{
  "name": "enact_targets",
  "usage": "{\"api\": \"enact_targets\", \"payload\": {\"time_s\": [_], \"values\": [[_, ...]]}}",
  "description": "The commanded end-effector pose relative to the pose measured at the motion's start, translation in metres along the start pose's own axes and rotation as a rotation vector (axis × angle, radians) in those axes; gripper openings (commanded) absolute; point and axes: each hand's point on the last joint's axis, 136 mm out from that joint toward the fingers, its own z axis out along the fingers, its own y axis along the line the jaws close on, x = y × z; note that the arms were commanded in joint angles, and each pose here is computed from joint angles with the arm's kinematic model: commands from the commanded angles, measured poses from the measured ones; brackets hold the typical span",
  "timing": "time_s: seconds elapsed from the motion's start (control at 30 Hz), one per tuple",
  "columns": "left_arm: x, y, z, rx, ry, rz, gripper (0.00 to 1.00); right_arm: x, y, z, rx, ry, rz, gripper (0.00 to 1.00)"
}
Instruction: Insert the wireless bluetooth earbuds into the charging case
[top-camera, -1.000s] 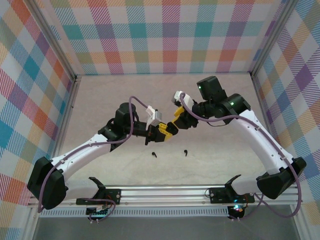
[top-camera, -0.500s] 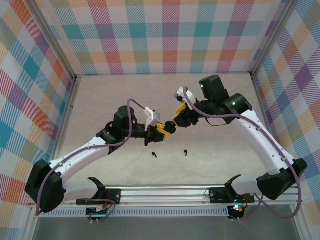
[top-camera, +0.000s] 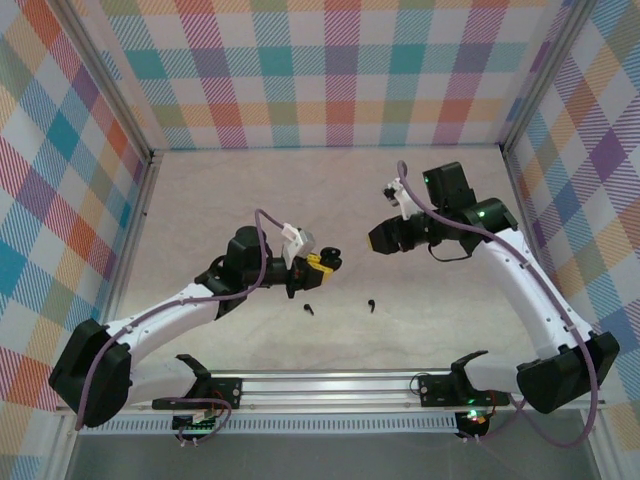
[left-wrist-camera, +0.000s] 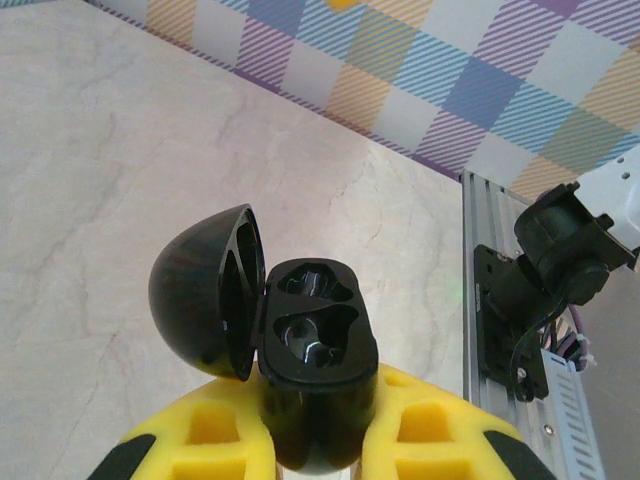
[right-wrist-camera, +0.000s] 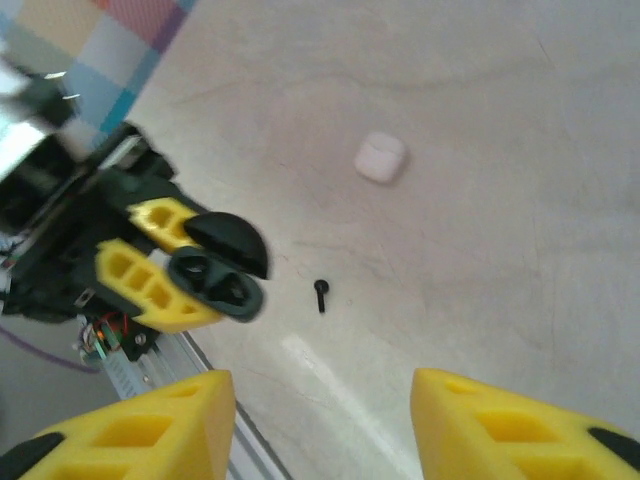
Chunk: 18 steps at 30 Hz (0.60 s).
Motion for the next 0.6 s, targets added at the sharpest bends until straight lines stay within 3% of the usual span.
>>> {"api": "enact_targets", "payload": {"time_s": [0.0, 0.23, 0.4, 0.57], "values": [[-0.012, 0.000, -0.008, -0.021, -0.054, 0.033, 0.00, 0.016, -0.007, 0.009, -0.008, 0.020, 0.150, 0.45], [-0.010, -0.001, -0.016, -0.044, -0.046, 0.057, 0.00, 0.050, -0.043, 0.054, 0.058, 0.080, 0.367, 0.30], [-0.005, -0.004, -0.025, -0.064, -0.048, 0.061, 0.00, 0.069, -0.046, 0.087, 0.111, 0.137, 0.364, 0.28], [-0.001, -0.009, -0.040, -0.099, -0.050, 0.076, 0.00, 0.079, -0.064, 0.122, 0.088, 0.075, 0.389, 0.26]]}}
